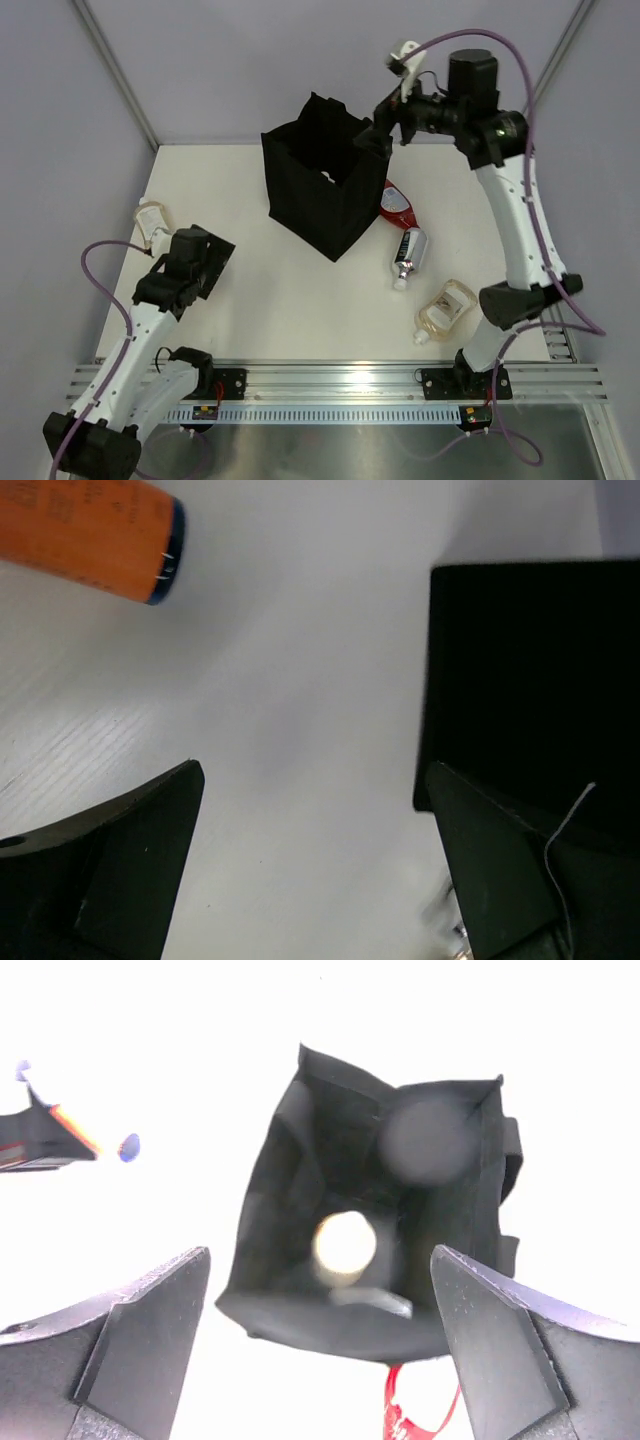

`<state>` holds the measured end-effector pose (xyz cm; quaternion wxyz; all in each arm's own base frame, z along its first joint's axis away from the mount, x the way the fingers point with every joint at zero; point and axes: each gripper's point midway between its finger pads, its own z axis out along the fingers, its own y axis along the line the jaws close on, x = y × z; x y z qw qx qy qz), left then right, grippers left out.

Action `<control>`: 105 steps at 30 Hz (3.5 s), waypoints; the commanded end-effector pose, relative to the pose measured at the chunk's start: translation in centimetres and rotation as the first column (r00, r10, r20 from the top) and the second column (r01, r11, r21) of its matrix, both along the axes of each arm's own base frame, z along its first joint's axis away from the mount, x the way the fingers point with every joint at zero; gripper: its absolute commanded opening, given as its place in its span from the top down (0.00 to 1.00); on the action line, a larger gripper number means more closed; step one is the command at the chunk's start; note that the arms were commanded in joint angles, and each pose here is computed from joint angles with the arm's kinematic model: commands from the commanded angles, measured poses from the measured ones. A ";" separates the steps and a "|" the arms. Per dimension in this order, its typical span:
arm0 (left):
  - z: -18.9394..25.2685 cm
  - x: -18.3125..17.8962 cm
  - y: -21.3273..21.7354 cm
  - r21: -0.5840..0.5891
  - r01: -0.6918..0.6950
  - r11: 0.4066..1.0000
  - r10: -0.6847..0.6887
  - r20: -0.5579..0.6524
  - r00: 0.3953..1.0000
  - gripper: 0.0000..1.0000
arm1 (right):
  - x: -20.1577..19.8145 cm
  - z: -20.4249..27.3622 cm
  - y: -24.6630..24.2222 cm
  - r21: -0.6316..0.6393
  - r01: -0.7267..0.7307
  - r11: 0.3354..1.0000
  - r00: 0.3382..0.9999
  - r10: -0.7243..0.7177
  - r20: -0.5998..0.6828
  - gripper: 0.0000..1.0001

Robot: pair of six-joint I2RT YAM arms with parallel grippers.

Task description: Place the personal care products into the canvas bag

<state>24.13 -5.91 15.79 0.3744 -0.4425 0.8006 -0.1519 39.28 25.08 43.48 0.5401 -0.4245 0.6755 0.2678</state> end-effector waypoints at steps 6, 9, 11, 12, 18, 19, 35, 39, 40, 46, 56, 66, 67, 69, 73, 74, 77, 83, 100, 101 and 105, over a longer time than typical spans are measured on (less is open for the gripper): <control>-3.3 1.0 5.3 -0.223 -0.505 0.834 0.453 -0.248 0.856 0.01 | -7.9 -4.0 -8.3 0.090 0.037 0.995 0.985 -0.021 -0.172 0.00; -4.4 2.0 7.0 -0.209 -0.597 0.774 0.537 -0.282 0.795 0.01 | -10.4 -9.5 -9.0 0.077 0.028 0.997 0.964 -0.007 -0.266 0.00; -5.7 2.3 7.9 -0.169 -0.635 0.754 0.567 -0.322 0.758 0.01 | -12.0 -13.0 -9.3 0.062 0.021 0.998 0.948 0.000 -0.320 0.01; -5.9 2.6 8.3 -0.160 -0.650 0.743 0.582 -0.325 0.745 0.01 | -12.3 -13.8 -9.6 0.054 0.008 0.999 0.951 0.009 -0.309 0.01; -7.5 3.6 11.9 -0.054 -0.711 0.701 0.656 -0.342 0.673 0.01 | -13.3 -17.9 -11.2 0.057 0.022 0.998 0.934 0.000 -0.358 0.01; -7.3 3.9 12.7 -0.054 -0.721 0.691 0.667 -0.336 0.665 0.01 | -13.5 -18.5 -11.1 0.064 0.014 0.998 0.927 0.011 -0.375 0.00; -12.8 3.3 13.9 0.059 -0.653 0.755 0.563 -0.567 0.601 0.27 | -13.6 -18.2 -13.0 0.192 0.075 0.979 0.935 -0.002 -0.356 0.00; -12.4 4.1 13.6 0.022 -0.587 0.809 0.506 -0.533 0.678 0.63 | -13.7 -17.9 -13.7 0.214 0.097 0.972 0.940 -0.019 -0.341 0.00; -12.5 4.1 13.5 0.017 -0.574 0.819 0.495 -0.528 0.690 0.71 | -13.8 -18.0 -13.8 0.217 0.101 0.971 0.939 -0.021 -0.342 0.01; -10.7 6.1 11.7 -0.107 -0.422 0.900 0.349 -0.402 0.847 0.97 | -14.1 -17.9 -14.7 0.237 0.123 0.964 0.943 -0.039 -0.330 0.01; -3.8 7.8 5.1 -0.235 0.052 0.971 -0.041 0.049 0.998 1.00 | -13.8 -18.3 -15.7 0.257 0.142 0.956 0.940 -0.049 -0.337 0.00; 15.1 9.1 -6.9 0.006 0.502 0.865 -0.419 0.560 0.715 1.00 | -13.7 -18.6 -16.0 0.250 0.156 0.956 0.940 -0.066 -0.334 0.01; 16.7 8.6 -8.7 0.035 0.541 0.840 -0.458 0.580 0.674 1.00 | -13.8 -18.6 -16.1 0.250 0.160 0.955 0.940 -0.071 -0.333 0.01; 21.8 8.5 -9.7 0.130 0.545 0.828 -0.493 0.632 0.598 1.00 | -13.7 -18.6 -16.2 0.246 0.167 0.955 0.940 -0.080 -0.331 0.00; 27.5 9.2 -13.3 0.184 0.596 0.781 -0.545 0.667 0.508 1.00 | -13.5 -18.8 -16.4 0.245 0.175 0.954 0.939 -0.087 -0.334 0.00; 30.7 8.9 -13.9 0.206 0.599 0.774 -0.543 0.702 0.461 1.00 | -13.5 -18.9 -16.5 0.244 0.179 0.953 0.937 -0.089 -0.338 0.01; 33.0 11.1 -16.9 0.225 0.630 0.743 -0.574 0.698 0.428 1.00 | -13.3 -19.0 -16.7 0.241 0.189 0.952 0.934 -0.098 -0.344 0.01; 29.2 18.1 -22.5 0.283 0.678 0.678 -0.694 0.551 0.463 1.00 | -13.3 -19.0 -17.0 0.239 0.202 0.950 0.934 -0.114 -0.339 0.00; 14.1 19.7 -23.1 0.418 0.755 0.505 -0.861 0.184 0.473 0.45 | -12.7 -19.6 -17.9 0.231 0.251 0.940 0.920 -0.157 -0.360 0.00; 13.3 19.5 -23.1 0.415 0.764 0.493 -0.868 0.172 0.466 0.36 | -12.7 -19.8 -18.0 0.229 0.258 0.939 0.916 -0.163 -0.366 0.01; 13.2 19.3 -23.0 0.426 0.764 0.485 -0.872 0.173 0.457 0.21 | -12.5 -20.0 -18.3 0.215 0.277 0.937 0.912 -0.186 -0.365 0.01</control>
